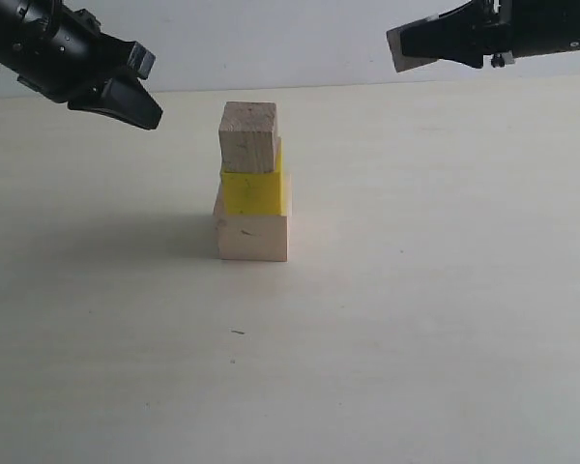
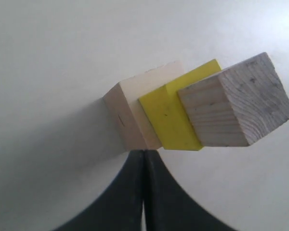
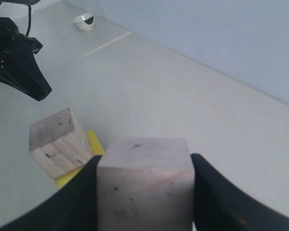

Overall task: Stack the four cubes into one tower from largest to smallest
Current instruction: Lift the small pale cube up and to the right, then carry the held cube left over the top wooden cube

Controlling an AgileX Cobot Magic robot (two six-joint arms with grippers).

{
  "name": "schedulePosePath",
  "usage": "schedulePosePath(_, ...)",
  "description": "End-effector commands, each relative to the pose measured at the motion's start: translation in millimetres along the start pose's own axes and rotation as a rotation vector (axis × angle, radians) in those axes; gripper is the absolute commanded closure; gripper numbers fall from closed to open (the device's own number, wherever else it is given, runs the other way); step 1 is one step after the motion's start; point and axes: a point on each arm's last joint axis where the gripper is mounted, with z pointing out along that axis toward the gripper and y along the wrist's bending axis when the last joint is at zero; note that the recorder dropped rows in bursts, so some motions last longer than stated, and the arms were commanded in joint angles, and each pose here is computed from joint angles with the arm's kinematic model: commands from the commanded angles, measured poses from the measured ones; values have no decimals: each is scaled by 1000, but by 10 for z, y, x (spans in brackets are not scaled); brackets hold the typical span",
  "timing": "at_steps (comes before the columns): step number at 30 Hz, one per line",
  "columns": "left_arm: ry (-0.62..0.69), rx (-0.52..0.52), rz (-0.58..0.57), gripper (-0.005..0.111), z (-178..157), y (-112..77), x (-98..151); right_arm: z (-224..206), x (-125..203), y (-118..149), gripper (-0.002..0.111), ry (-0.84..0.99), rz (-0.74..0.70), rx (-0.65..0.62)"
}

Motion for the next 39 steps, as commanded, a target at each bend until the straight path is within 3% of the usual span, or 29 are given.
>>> schedulePosePath(1,-4,12,-2,107,-26,-18,4,-12,26,31,108,-41,-101,-10)
schedulePosePath(6,-4,12,3,107,-26,-18,4,155,-14,135,108,-56,-133,-51)
schedulePosePath(17,-7,10,3,107,-26,-17,1,881,-134,747,108,-89,-281,-261)
schedulePosePath(29,25,31,2,107,-27,-36,30,952,-62,639,108,-187,-197,-219)
schedulePosePath(39,-1,15,2,107,-26,-21,6,1079,36,792,108,-167,-201,-263)
